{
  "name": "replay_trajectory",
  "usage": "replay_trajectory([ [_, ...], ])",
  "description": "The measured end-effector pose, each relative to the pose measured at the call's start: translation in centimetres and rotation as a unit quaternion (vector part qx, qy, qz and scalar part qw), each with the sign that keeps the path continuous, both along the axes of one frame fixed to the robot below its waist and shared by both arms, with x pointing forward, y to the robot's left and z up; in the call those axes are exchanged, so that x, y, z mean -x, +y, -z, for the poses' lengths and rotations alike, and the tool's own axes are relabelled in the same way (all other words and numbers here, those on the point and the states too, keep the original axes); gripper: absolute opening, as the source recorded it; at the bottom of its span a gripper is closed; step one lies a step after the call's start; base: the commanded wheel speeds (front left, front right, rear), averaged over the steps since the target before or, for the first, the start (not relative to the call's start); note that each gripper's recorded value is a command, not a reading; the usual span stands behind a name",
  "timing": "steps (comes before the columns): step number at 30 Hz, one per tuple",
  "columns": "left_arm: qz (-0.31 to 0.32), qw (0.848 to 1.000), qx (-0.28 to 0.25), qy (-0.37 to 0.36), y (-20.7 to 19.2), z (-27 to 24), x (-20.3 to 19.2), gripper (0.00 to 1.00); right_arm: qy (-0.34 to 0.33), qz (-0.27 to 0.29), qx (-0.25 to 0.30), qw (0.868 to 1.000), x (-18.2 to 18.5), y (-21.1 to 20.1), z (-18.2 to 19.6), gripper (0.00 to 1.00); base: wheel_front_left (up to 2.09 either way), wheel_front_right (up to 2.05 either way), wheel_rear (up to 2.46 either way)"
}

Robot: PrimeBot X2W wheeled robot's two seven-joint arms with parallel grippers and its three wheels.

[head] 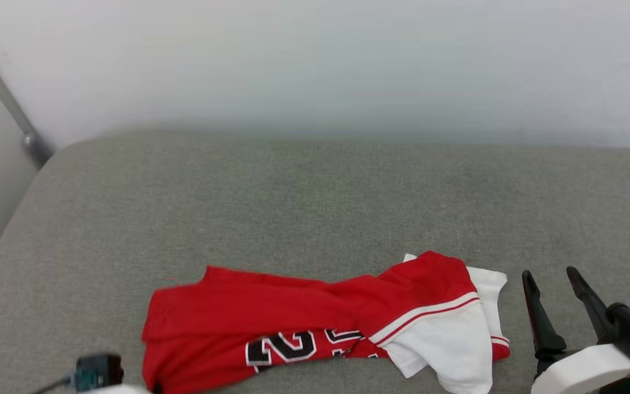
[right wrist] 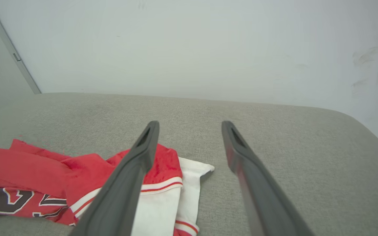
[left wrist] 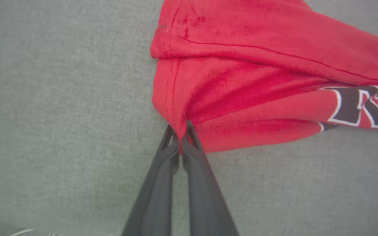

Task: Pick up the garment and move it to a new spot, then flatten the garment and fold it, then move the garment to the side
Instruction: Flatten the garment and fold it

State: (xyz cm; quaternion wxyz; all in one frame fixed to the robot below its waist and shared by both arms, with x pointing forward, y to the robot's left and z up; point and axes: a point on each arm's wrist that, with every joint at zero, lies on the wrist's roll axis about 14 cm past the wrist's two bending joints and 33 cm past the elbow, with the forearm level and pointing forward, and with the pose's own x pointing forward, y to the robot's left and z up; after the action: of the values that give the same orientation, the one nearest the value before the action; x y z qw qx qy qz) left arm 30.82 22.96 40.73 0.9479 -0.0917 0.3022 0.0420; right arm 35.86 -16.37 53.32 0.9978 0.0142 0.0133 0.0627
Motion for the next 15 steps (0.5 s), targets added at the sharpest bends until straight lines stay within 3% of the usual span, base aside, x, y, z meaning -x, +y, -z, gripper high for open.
replay_trajectory([
  [1,-0.012,1.0,0.013,0.016,-0.1,0.9,1.4,0.0,-0.001,-0.001,0.0,1.0,0.1,0.1,-0.1,1.0,0.0,0.0,0.0],
  [2,-0.021,0.999,0.03,0.033,-0.5,1.7,2.6,0.09,-0.001,-0.001,0.0,1.0,0.2,0.1,-0.1,1.0,0.0,0.0,0.0],
  [3,-0.03,0.997,0.048,0.043,-0.9,2.2,3.6,0.39,-0.001,-0.002,0.0,1.0,0.3,0.1,-0.1,1.0,0.0,0.0,0.0],
  [4,-0.034,0.997,0.058,0.048,-1.4,2.6,4.3,0.92,0.0,-0.001,0.0,1.0,0.5,0.0,-0.1,1.0,0.0,0.0,0.0],
  [5,-0.034,0.996,0.064,0.051,-1.8,2.8,4.7,1.0,0.001,0.0,0.0,1.0,0.6,0.0,-0.1,1.0,0.0,0.0,0.0],
  [9,-0.023,0.998,0.057,0.004,-2.3,1.4,4.0,1.0,0.002,0.002,0.001,1.0,0.9,-0.2,-0.1,1.0,0.0,0.0,0.0],
  [15,-0.014,0.989,0.031,-0.143,-2.7,-4.3,-0.3,1.0,0.001,0.001,0.001,1.0,1.0,-0.1,-0.3,1.0,0.0,0.0,0.0],
])
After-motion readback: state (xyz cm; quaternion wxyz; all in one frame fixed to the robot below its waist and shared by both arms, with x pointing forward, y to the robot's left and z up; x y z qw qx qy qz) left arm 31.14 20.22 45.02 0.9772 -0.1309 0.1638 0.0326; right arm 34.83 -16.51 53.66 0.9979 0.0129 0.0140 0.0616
